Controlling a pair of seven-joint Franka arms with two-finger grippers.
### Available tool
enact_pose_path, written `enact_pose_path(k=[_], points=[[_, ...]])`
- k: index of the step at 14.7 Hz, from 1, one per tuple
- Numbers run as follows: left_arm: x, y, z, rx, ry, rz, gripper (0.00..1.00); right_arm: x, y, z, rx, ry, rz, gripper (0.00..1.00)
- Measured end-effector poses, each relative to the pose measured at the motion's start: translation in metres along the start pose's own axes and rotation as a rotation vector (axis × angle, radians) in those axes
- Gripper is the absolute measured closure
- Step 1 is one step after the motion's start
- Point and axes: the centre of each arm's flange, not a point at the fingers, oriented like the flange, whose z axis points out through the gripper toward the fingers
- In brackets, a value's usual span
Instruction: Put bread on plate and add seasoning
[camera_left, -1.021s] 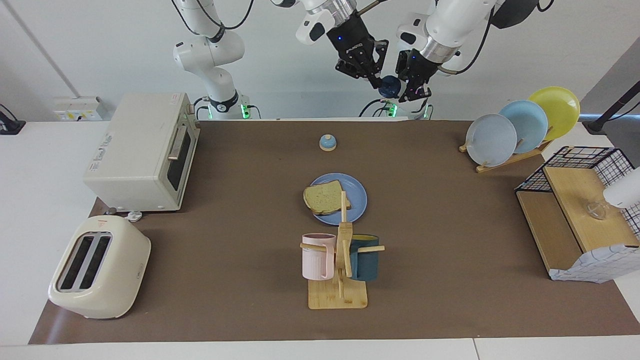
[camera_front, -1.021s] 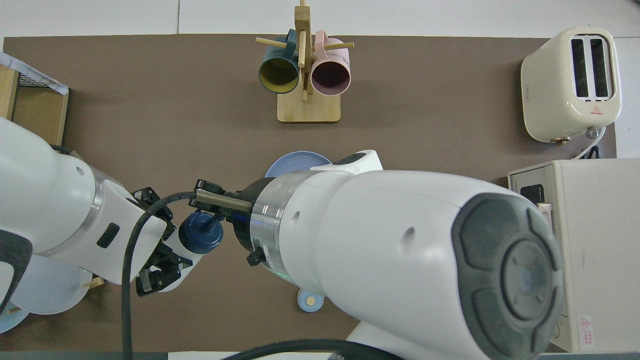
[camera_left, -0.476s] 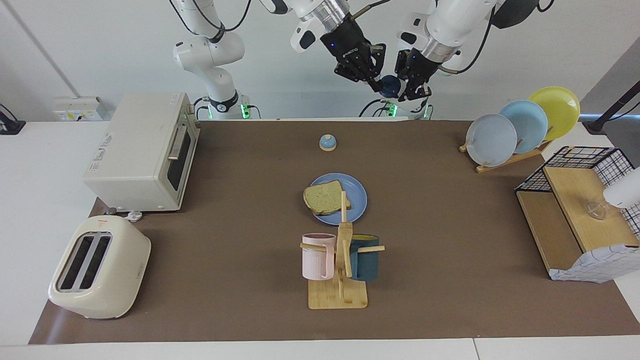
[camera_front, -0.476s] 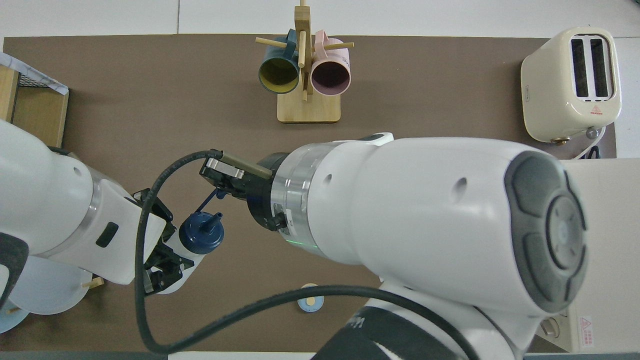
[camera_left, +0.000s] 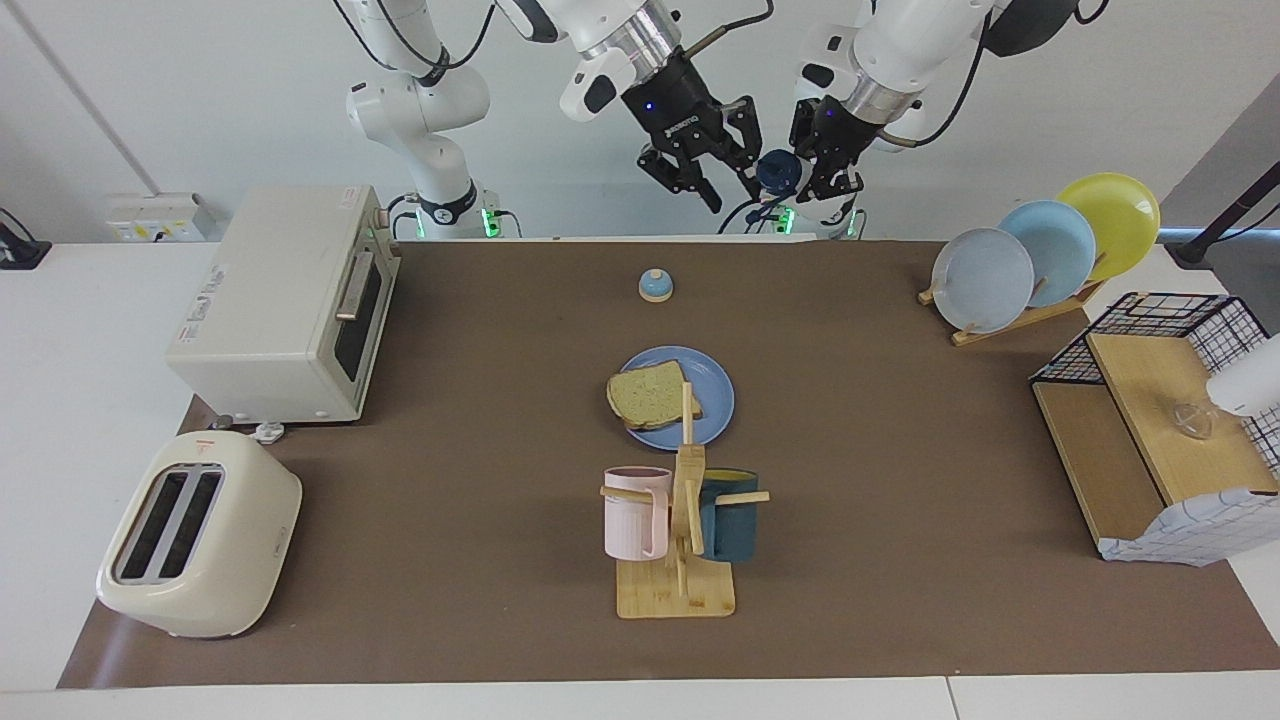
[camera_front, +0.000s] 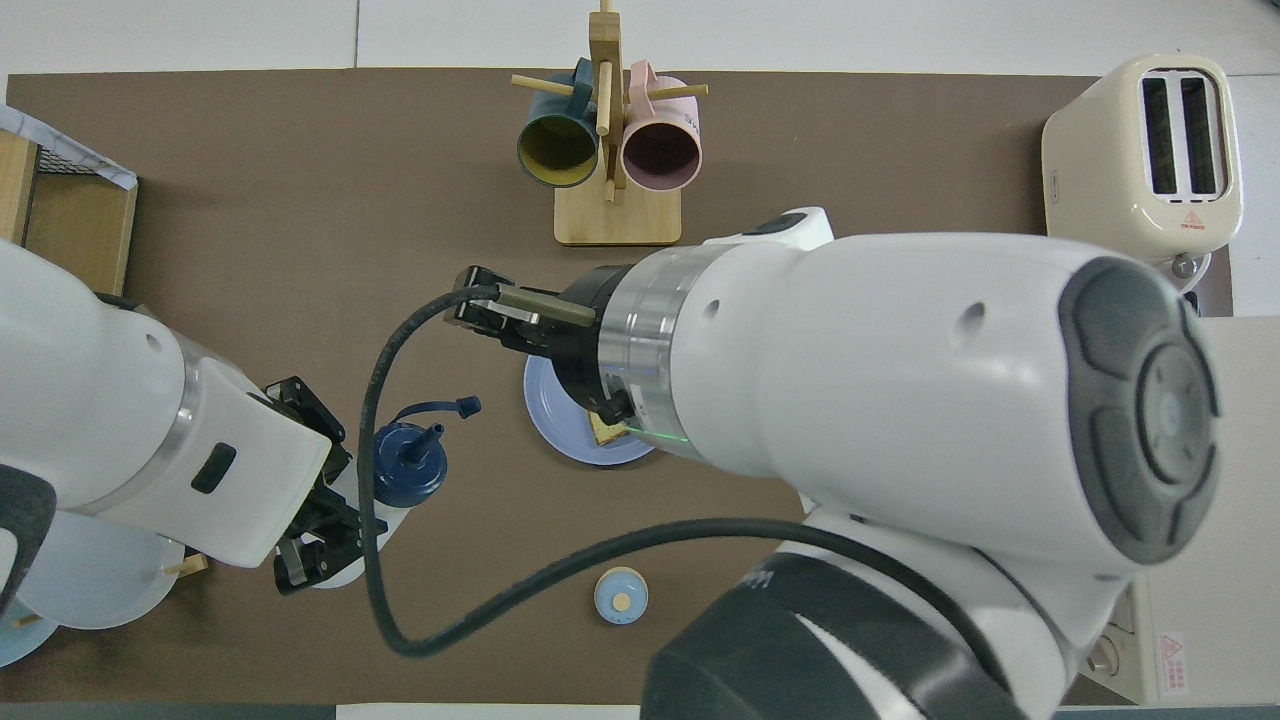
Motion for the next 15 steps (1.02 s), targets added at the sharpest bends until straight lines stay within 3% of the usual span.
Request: enact_pose_path(k=[3,4,8,11,15], points=[[0.000,0.000,0.000,0.002,0.001,-0.020,0.67,0.041,0.048,-0.007,-0.099,-0.011,-0.150,0.06],[0.000,-0.001,0.000,0.004,0.002,-0.029,0.67,0.058,0.072,-0.013,-0.137,-0.026,-0.193,0.00],[0.004,0.001,0.001,0.066,-0.047,-0.042,0.67,0.117,0.176,-0.053,-0.354,-0.067,-0.276,0.00],[0.005,-0.001,0.003,0.119,-0.095,-0.055,0.67,0.128,0.217,-0.071,-0.500,-0.108,-0.248,0.00],[0.021,-0.010,0.019,0.191,-0.176,-0.064,0.67,0.136,0.250,-0.097,-0.613,-0.141,-0.196,0.00]])
